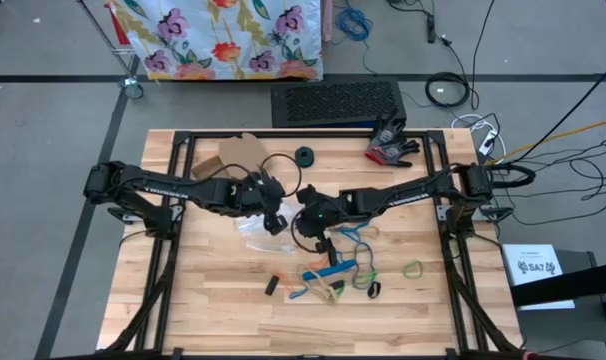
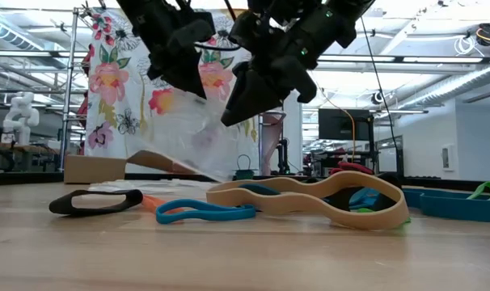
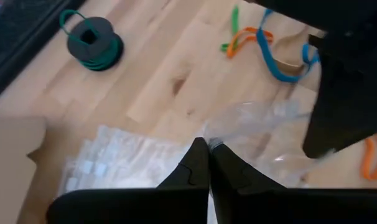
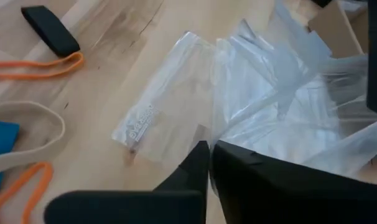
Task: Sort rubber bands
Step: Open the transparent zip bag
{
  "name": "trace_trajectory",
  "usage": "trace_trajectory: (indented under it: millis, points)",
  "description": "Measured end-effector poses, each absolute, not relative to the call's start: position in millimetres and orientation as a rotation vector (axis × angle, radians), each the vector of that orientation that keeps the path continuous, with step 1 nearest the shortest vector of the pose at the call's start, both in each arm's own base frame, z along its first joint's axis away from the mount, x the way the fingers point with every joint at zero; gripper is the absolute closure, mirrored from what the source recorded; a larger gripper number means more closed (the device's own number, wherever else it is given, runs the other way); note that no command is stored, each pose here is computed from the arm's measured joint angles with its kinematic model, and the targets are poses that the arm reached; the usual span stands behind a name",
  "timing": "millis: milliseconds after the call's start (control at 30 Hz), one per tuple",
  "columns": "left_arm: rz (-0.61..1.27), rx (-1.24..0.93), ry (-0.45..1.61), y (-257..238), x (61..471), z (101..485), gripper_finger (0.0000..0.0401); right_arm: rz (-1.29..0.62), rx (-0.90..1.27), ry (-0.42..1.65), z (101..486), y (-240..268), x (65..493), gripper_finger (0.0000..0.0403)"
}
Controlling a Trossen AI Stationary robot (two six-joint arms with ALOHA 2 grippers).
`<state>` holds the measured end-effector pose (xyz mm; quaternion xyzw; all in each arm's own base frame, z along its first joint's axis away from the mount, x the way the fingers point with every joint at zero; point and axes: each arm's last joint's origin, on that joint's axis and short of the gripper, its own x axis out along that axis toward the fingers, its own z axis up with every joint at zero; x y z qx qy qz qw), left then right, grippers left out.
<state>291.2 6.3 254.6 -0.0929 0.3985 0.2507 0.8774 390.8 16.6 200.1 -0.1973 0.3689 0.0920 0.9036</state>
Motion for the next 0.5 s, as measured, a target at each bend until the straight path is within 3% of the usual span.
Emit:
trace_trajectory:
  millis: [500]
  points:
    - [0.574, -0.208, 0.899, 6.7, 284.3, 249.5, 0.0401, 0.123, -0.427, 0.726, 205.0, 17.0, 392.2, 0.0369]
